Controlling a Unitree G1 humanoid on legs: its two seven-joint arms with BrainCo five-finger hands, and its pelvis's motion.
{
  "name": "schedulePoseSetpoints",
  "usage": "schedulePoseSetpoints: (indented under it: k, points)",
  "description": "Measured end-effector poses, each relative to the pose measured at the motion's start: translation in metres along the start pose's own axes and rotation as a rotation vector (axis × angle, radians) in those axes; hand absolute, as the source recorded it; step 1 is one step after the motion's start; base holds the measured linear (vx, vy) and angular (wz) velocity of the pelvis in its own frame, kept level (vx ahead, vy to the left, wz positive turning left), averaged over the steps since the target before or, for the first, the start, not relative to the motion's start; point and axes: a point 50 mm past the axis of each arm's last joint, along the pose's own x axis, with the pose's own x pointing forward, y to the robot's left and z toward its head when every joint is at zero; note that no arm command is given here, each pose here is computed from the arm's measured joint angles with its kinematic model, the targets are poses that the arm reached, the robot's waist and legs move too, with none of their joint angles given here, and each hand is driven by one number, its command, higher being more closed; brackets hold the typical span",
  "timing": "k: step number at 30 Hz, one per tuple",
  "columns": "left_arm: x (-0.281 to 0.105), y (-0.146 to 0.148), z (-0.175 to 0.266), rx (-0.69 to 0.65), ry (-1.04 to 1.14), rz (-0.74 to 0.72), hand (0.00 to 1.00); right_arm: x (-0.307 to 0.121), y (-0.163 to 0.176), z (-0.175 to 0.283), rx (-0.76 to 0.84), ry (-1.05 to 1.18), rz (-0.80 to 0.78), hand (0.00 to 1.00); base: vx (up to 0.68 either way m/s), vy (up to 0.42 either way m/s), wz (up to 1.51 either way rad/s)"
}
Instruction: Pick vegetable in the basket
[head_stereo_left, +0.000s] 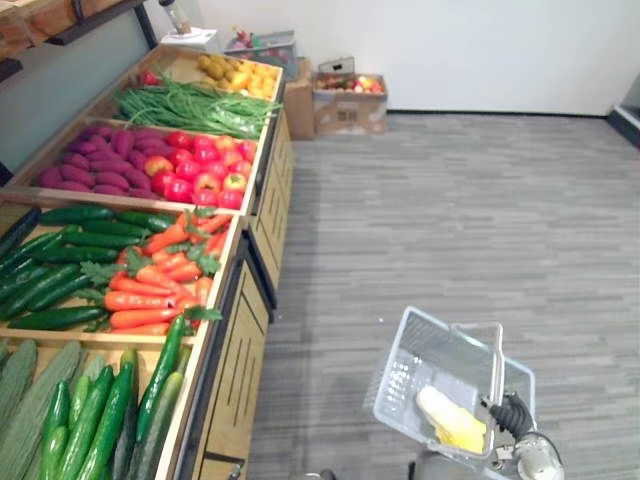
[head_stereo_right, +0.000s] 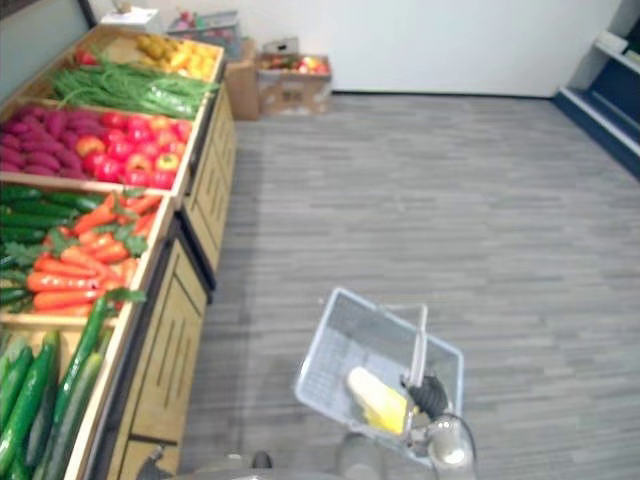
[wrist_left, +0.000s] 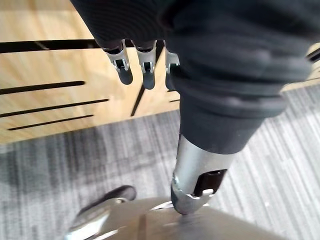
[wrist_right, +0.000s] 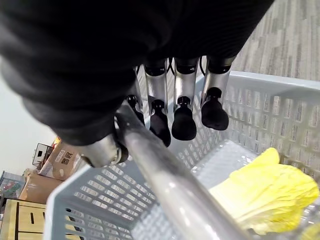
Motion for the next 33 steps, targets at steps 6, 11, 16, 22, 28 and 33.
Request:
schedulePoseSetpoints:
  k: [6, 11, 16, 22, 28, 33]
  points:
    - [0.002, -0.002, 0.012, -0.082, -0.023, 0.014, 0.00, -0.002, -0.001, -0.004, 0.046, 0.019, -0.036, 1.00, 0.24, -0.097, 0.31]
    - [0.002, -0.003, 0.014, -0.124, -0.018, 0.026, 0.00, -0.005, -0.008, -0.008, 0.063, 0.039, -0.082, 1.00, 0.37, -0.368, 0.31]
    - [-0.001, -0.019, 0.014, -0.160, -0.005, -0.006, 0.00, -0.009, -0.018, -0.019, 0.077, 0.086, -0.136, 1.00, 0.39, -0.340, 0.34]
    - [-0.002, -0.015, 0.011, -0.226, 0.001, 0.016, 0.00, -0.016, -0.015, -0.031, 0.068, 0.131, -0.107, 1.00, 0.31, -0.233, 0.19]
    - [-0.001, -0.009, 0.011, -0.227, -0.007, 0.033, 0.00, -0.014, -0.027, -0.039, 0.060, 0.169, -0.138, 1.00, 0.28, -0.017, -0.08]
    - [-0.003, -0.013, 0.006, -0.223, 0.009, 0.025, 0.00, -0.021, -0.056, -0.052, 0.061, 0.225, -0.256, 1.00, 0.30, 0.164, 0.09]
